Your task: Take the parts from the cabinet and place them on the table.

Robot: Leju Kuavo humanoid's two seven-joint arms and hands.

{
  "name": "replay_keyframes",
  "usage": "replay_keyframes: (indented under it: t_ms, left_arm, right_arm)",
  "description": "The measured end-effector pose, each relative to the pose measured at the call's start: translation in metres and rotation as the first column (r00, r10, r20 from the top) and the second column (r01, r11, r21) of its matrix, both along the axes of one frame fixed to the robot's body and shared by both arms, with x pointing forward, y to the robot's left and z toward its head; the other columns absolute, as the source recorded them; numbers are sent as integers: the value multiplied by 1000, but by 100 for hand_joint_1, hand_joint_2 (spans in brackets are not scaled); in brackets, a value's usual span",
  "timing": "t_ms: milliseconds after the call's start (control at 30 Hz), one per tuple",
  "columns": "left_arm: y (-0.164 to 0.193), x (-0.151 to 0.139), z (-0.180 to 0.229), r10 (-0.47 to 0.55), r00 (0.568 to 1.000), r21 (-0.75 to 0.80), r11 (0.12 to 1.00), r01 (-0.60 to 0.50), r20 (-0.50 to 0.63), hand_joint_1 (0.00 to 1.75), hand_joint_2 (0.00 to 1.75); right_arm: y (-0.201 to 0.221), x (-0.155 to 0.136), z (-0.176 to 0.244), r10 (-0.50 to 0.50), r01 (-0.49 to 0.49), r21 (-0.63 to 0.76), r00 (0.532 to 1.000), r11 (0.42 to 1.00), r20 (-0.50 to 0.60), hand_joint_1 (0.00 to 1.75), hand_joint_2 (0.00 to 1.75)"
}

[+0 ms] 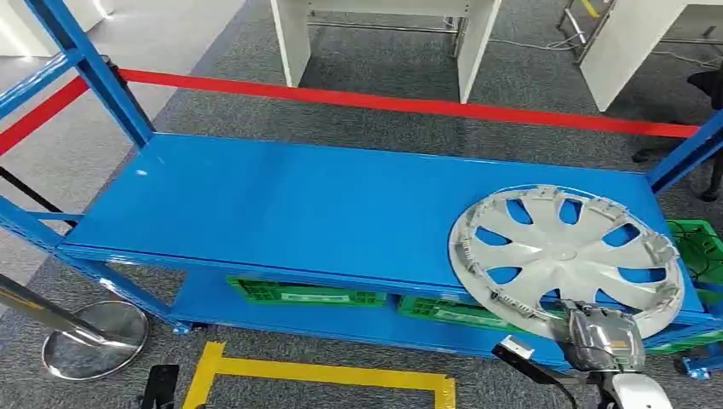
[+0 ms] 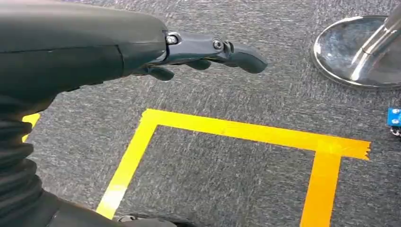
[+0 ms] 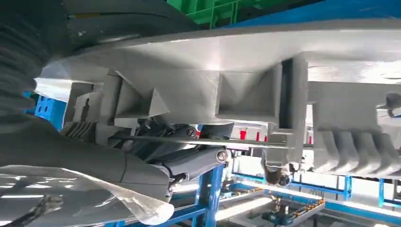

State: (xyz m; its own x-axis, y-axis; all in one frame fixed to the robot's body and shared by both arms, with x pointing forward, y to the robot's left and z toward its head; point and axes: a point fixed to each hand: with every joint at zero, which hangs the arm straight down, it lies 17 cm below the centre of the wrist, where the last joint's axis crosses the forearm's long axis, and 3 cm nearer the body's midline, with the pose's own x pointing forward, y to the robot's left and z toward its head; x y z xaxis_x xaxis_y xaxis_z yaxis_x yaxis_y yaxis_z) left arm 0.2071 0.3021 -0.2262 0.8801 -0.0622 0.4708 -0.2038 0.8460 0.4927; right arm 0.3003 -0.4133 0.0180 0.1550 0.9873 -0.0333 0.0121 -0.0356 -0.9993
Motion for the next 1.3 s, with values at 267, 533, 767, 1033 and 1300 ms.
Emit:
replay_keyframes:
  t_ms: [267, 533, 767, 1033, 1300]
  left_arm:
    - [-10, 2, -1, -20, 1000, -22, 1000, 19, -13, 0, 175]
    - [-21, 9, 1, -30, 1000, -35, 999, 29, -5, 0, 175]
    - [-26, 13, 2, -32, 999, -59, 998, 33, 15, 0, 0]
    - [-53, 35, 9, -38, 988, -183, 981, 66, 152, 0, 175]
    - [-61, 38, 9, -63, 990, -189, 978, 87, 129, 0, 175]
  right_arm:
    - [32, 13, 22, 118, -115, -41, 987, 993, 107, 175, 175]
    - [78, 32, 52, 223, -213, -63, 941, 975, 253, 175, 175]
    - [87, 33, 56, 249, -239, -68, 930, 969, 271, 175, 175]
    - [134, 42, 149, 374, -315, -203, 804, 927, 461, 175, 175]
    - [158, 28, 225, 503, -351, -363, 656, 863, 562, 175, 175]
